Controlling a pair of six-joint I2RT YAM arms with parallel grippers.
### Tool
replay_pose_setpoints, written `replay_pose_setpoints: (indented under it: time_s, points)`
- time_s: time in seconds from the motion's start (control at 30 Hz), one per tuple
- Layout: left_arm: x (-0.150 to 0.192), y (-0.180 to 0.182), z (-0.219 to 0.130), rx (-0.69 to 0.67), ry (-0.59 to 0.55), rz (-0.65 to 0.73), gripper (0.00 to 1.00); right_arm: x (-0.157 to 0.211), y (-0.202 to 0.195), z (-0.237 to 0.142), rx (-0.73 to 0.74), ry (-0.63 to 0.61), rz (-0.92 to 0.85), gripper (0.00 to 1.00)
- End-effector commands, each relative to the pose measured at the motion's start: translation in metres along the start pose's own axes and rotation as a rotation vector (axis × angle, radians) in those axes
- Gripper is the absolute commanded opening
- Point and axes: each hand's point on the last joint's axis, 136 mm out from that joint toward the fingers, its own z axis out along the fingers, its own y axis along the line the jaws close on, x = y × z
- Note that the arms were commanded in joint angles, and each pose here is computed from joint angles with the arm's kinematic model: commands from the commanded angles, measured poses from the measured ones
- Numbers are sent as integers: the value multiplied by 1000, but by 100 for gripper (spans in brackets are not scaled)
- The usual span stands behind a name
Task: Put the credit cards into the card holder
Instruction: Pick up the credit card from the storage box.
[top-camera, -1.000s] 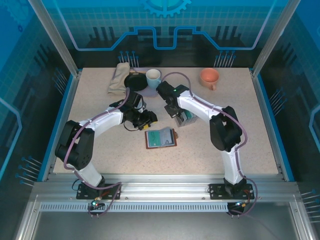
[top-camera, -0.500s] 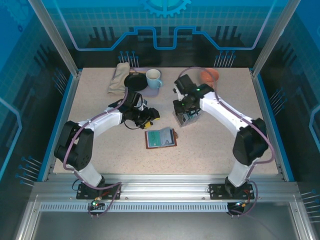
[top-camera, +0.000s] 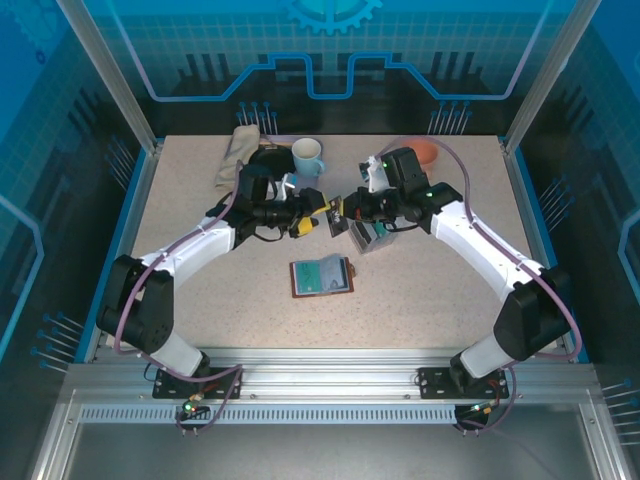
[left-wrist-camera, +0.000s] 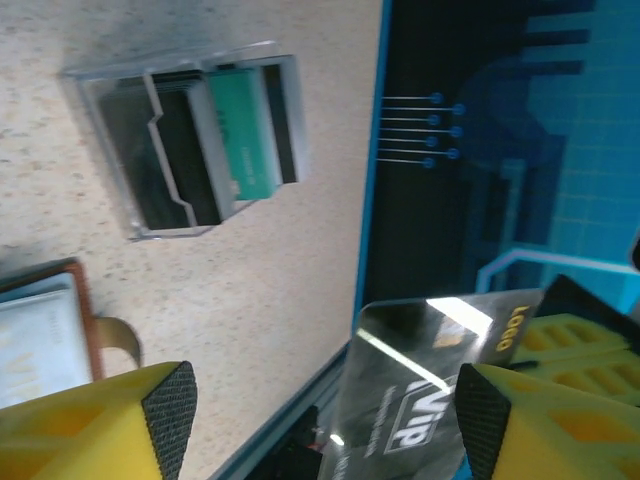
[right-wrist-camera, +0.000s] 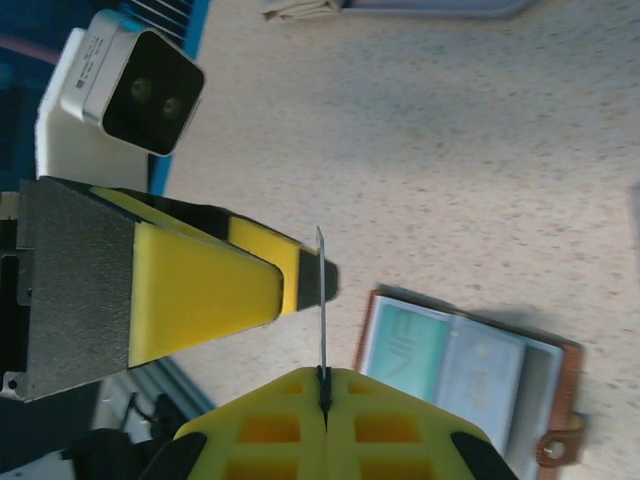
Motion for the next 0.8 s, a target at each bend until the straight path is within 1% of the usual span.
replay_pose_setpoints:
  time_s: [0.0,0.1,0.17,0.23,0.3,0.4,0.47,0.6,0.67,0.77]
  points:
    - [2,-26,-5,116,28,20,75,-11,26,-11,-142,-41,34,3]
    - [1,-32,-4,140,38,33,75,-12,33,-9,-196,-32,53,3]
    - [2,-33,-3,148,45,31,75,-12,34,-7,-207,-30,64,3]
    - [4,-36,-3,167,57,34,73,-12,32,-5,-216,-29,77,3]
    - [6,-39,-5,178,61,41,69,-13,26,-3,-194,-35,91,3]
    - [8,-43,-9,193,59,54,62,-15,8,0,-144,-50,125,3]
    - [10,-47,-11,202,60,66,55,-16,-1,1,-145,-53,157,3]
    - [12,-53,-14,221,64,87,41,-17,-2,3,-180,-38,173,4]
    - [12,-58,-16,239,64,100,32,-15,-1,5,-190,-23,173,5]
    - [12,-62,-16,251,66,107,21,-14,0,6,-201,-12,174,6]
